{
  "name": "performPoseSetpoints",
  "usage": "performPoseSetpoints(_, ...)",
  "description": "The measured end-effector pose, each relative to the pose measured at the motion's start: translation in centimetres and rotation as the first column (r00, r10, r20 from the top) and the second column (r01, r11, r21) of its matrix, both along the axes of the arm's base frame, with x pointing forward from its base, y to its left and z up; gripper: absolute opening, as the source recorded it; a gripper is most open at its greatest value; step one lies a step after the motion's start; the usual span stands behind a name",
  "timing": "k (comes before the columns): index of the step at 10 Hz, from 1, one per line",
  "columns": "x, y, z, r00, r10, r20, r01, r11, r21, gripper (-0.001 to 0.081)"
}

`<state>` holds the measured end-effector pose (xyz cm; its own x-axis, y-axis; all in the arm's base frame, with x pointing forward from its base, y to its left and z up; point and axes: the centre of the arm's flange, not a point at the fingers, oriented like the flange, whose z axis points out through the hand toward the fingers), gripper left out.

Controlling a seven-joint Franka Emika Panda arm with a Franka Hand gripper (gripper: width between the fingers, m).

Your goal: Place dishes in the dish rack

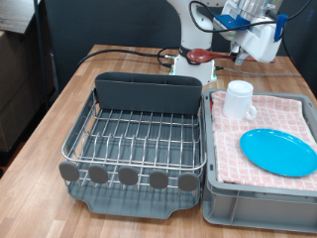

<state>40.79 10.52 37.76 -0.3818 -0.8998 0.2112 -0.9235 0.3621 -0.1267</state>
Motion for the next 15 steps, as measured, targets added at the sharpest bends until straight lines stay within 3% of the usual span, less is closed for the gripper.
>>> performPoseSetpoints(2, -0.8, -1.0, 0.0, 0.998, -0.058, -0.015, 0.058, 0.998, 0.003, 0.0079)
performPoseSetpoints(7, -4.8, -4.1, 1.4, 0.987, -0.161, 0.008, 0.160, 0.987, 0.011, 0.0079)
performPoseSetpoints(11, -6.9, -7.2, 0.7, 0.966, -0.258, -0.036, 0.260, 0.958, 0.119, 0.0079)
performPoseSetpoints(15, -8.0, -10.5, -1.7, 0.962, -0.258, -0.089, 0.273, 0.929, 0.249, 0.0079)
